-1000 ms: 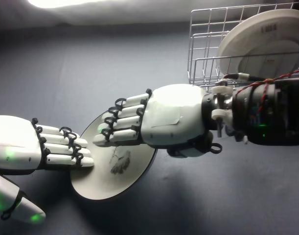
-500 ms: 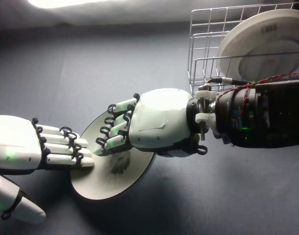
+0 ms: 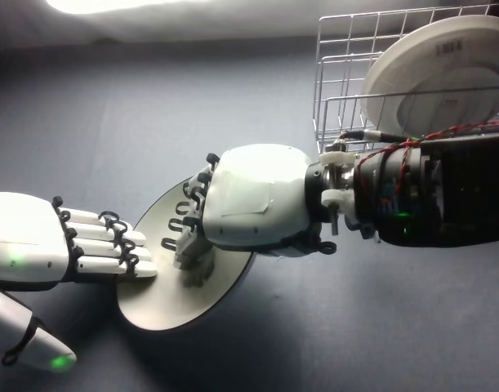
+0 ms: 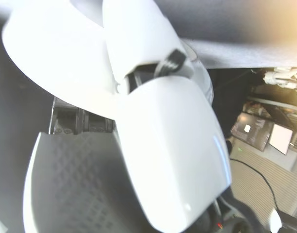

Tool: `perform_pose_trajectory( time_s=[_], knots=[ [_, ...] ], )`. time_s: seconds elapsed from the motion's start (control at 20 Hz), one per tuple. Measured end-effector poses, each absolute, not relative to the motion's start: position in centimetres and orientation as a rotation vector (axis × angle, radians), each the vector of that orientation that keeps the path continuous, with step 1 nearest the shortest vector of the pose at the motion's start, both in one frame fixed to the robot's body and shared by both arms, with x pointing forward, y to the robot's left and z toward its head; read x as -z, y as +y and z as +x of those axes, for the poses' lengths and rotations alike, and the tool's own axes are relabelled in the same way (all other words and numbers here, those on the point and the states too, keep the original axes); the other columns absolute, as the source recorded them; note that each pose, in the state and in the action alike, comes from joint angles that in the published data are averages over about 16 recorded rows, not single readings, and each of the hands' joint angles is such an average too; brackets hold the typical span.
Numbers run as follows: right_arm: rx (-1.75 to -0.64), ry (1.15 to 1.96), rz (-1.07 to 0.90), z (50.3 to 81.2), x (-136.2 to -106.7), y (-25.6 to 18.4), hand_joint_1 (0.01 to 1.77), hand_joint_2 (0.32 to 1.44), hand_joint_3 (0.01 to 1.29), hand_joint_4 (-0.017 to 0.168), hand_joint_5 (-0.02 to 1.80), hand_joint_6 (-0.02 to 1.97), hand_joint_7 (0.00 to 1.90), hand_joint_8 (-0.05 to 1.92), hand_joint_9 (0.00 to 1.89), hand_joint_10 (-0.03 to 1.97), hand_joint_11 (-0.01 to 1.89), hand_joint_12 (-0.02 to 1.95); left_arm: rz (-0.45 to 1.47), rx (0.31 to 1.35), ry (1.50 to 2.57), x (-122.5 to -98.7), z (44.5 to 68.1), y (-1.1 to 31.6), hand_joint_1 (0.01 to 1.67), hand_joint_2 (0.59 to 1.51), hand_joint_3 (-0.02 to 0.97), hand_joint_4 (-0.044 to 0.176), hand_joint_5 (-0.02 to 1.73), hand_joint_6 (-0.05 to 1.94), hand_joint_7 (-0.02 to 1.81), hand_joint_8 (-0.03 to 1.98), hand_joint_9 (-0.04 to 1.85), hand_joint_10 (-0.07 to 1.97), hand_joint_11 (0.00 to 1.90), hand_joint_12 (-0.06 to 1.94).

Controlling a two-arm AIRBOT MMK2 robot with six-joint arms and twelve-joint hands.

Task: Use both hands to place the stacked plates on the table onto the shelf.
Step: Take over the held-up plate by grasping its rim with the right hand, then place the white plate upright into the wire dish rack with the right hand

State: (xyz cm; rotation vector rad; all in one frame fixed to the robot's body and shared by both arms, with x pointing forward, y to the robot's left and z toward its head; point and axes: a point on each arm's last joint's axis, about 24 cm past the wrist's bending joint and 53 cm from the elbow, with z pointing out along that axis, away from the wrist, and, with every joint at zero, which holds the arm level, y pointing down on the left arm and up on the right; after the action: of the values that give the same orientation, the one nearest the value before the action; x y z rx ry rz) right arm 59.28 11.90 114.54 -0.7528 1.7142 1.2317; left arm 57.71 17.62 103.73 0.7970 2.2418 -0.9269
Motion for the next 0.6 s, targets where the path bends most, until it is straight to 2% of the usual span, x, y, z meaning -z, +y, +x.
perform_pose_trajectory(
  time_s=[0.3, 0.5, 0.6],
  knots=[
    [-1.252, 1.688, -0.745, 59.3, -115.6, 11.2, 1.56, 0.95, 0.01, -0.001, 0.76, 0.59, 0.84, 0.43, 0.86, 0.51, 0.76, 1.39, 0.808, 0.925, 2.205, -105.2, 58.2, 17.3, 0.02, 1.190, 0.020, -0.005, 0.01, -0.02, 0.02, 0.00, -0.01, -0.04, 0.02, 0.02],
    [-1.270, 1.669, -0.722, 59.3, -116.9, 10.3, 1.53, 0.93, 0.01, 0.001, 0.80, 0.78, 0.90, 0.57, 0.92, 0.67, 0.87, 1.39, 0.802, 0.925, 2.157, -107.4, 58.9, 17.2, 0.02, 1.191, 0.018, -0.004, 0.02, -0.01, 0.03, 0.00, 0.00, -0.03, 0.02, 0.01],
    [-1.281, 1.657, -0.705, 59.3, -117.8, 9.7, 1.52, 0.92, 0.01, 0.001, 0.82, 0.81, 0.93, 0.59, 0.96, 0.69, 0.89, 1.38, 0.793, 0.927, 2.127, -108.8, 59.3, 17.2, 0.02, 1.189, 0.018, -0.002, 0.03, 0.00, 0.03, 0.01, 0.01, -0.02, 0.02, 0.01]
  ],
)
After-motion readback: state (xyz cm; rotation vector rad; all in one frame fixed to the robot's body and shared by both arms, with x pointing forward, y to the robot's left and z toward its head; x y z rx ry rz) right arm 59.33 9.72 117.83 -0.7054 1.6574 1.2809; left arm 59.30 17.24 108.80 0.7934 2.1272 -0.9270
